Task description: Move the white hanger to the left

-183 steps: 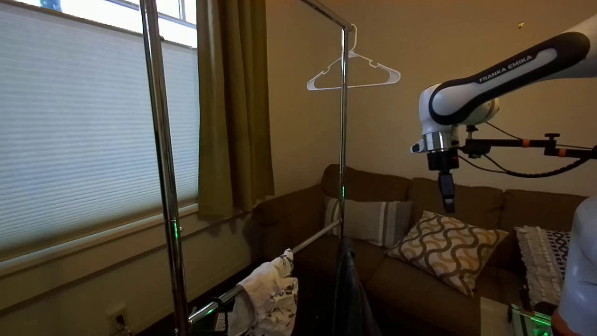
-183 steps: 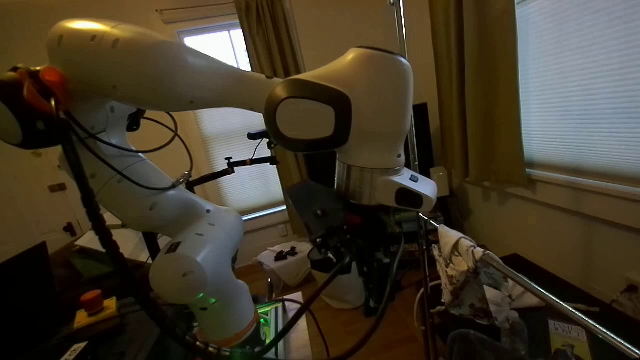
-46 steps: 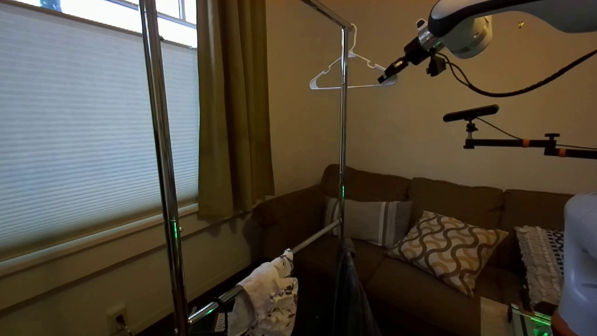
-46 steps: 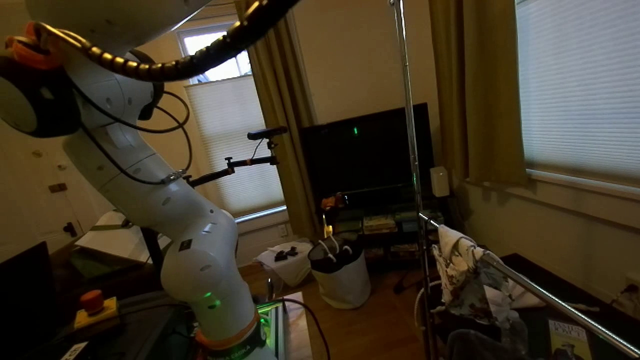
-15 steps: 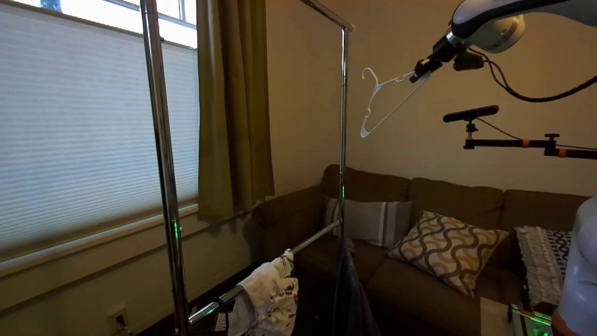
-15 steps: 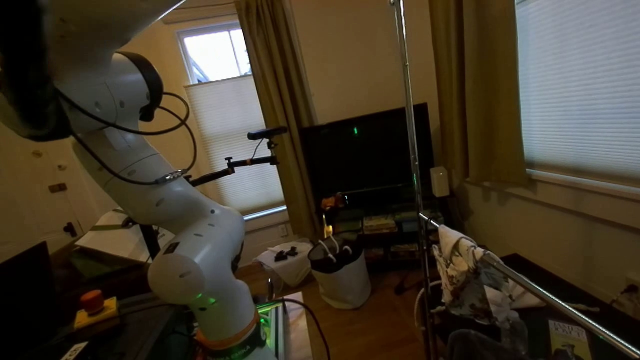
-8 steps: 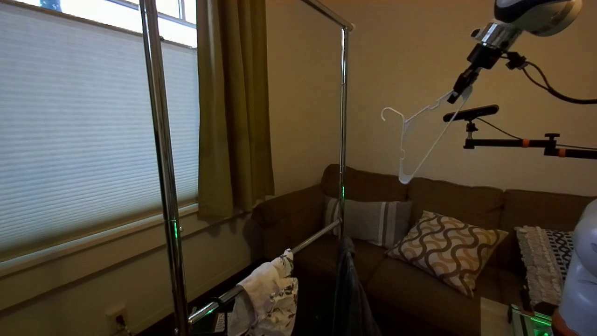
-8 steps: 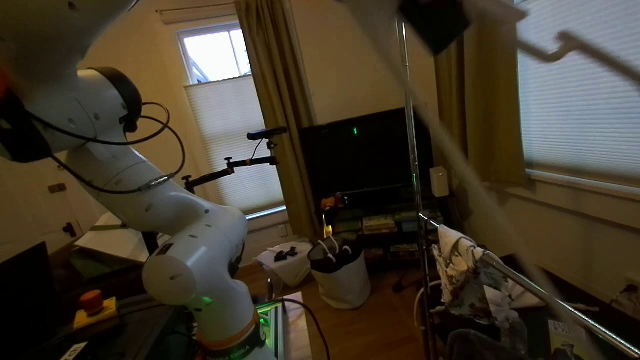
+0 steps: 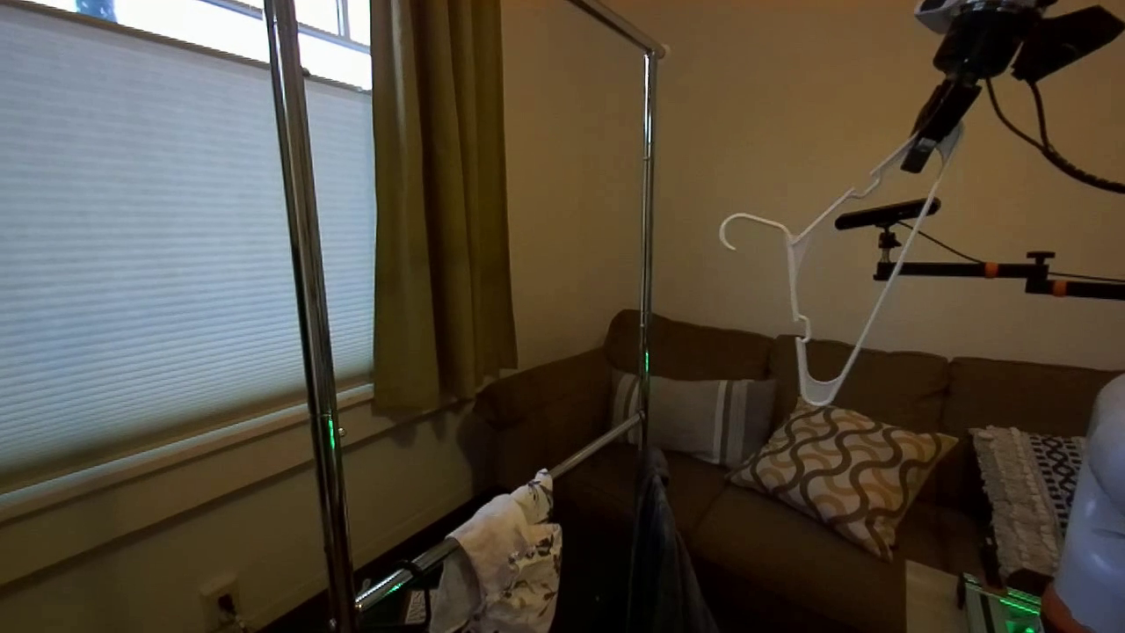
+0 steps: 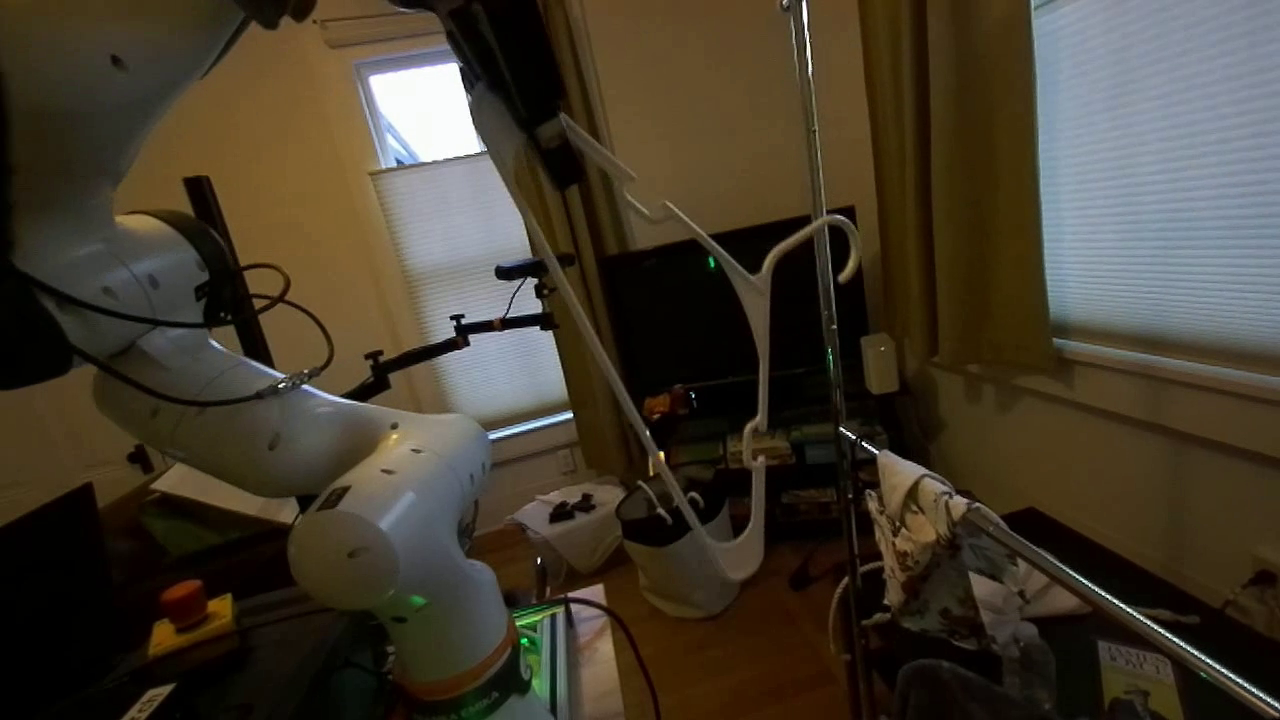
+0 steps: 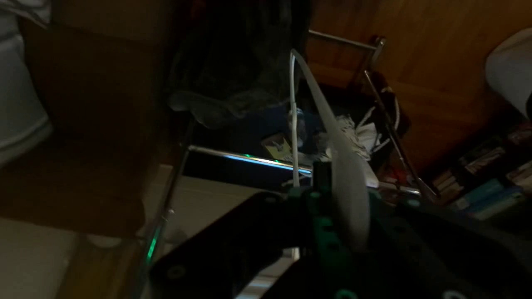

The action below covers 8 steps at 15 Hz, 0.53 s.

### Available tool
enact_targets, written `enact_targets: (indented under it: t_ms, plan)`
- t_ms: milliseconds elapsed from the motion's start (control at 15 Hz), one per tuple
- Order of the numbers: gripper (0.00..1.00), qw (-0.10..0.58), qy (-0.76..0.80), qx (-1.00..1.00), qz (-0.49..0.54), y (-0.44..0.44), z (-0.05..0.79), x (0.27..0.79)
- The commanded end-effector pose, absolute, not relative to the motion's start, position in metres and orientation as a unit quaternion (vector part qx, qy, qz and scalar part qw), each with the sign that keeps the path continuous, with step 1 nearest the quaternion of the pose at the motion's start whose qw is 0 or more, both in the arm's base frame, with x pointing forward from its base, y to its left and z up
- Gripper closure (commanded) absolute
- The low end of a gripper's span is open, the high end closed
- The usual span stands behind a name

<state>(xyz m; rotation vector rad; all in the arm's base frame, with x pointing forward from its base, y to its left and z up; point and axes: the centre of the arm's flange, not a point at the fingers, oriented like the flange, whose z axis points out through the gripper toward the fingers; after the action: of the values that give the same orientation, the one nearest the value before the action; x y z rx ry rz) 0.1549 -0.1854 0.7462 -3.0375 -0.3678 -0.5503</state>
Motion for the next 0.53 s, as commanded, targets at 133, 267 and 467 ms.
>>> enact_targets:
  t_ms: [133, 267, 467]
  plan:
    - [0.99, 0.044, -0.176, -0.929, -0.323, -0.082, 0.797, 0.203]
    - [0.99, 0.070, -0.179, -0.906, -0.376, -0.048, 0.813, 0.217]
    - [0.99, 0.109, -0.159, -0.873, -0.449, -0.013, 0.838, 0.221]
